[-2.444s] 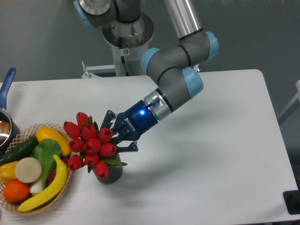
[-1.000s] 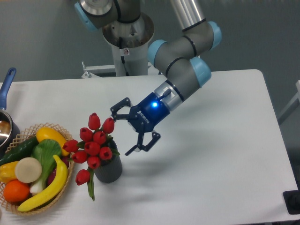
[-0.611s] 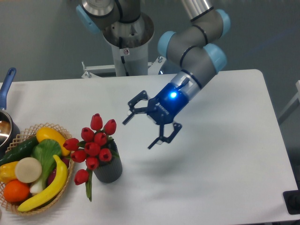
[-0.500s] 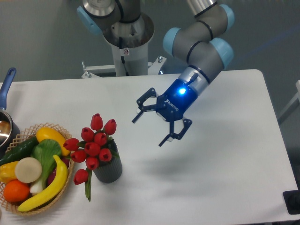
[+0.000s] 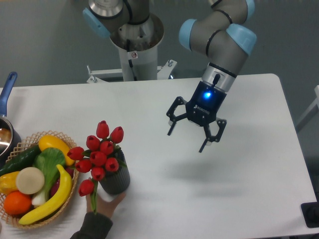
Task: Insert the flowers into the vase
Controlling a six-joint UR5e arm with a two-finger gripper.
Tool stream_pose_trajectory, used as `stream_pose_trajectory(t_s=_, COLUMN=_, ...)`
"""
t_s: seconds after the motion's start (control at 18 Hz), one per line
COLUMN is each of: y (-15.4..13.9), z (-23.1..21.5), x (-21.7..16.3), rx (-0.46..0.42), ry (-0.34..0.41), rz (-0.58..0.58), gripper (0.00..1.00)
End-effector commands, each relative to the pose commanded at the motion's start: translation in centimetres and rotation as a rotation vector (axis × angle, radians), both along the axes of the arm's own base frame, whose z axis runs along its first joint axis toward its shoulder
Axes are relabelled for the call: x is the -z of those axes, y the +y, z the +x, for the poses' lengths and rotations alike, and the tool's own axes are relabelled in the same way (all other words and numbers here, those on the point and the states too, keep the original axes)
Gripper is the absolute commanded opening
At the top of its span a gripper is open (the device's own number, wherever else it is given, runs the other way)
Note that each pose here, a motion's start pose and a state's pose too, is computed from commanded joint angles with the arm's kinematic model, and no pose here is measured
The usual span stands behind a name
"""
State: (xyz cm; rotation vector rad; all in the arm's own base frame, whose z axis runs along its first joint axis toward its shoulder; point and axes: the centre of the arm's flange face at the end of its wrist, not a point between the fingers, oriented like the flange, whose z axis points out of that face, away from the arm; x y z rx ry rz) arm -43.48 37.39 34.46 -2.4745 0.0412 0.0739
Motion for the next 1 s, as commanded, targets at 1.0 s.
stream_pose_trajectory(t_s=1.0, y=2.0, z=-1.7, x=2.5, rx=0.004, ry=0.138, rz=-0.508, gripper=1.00)
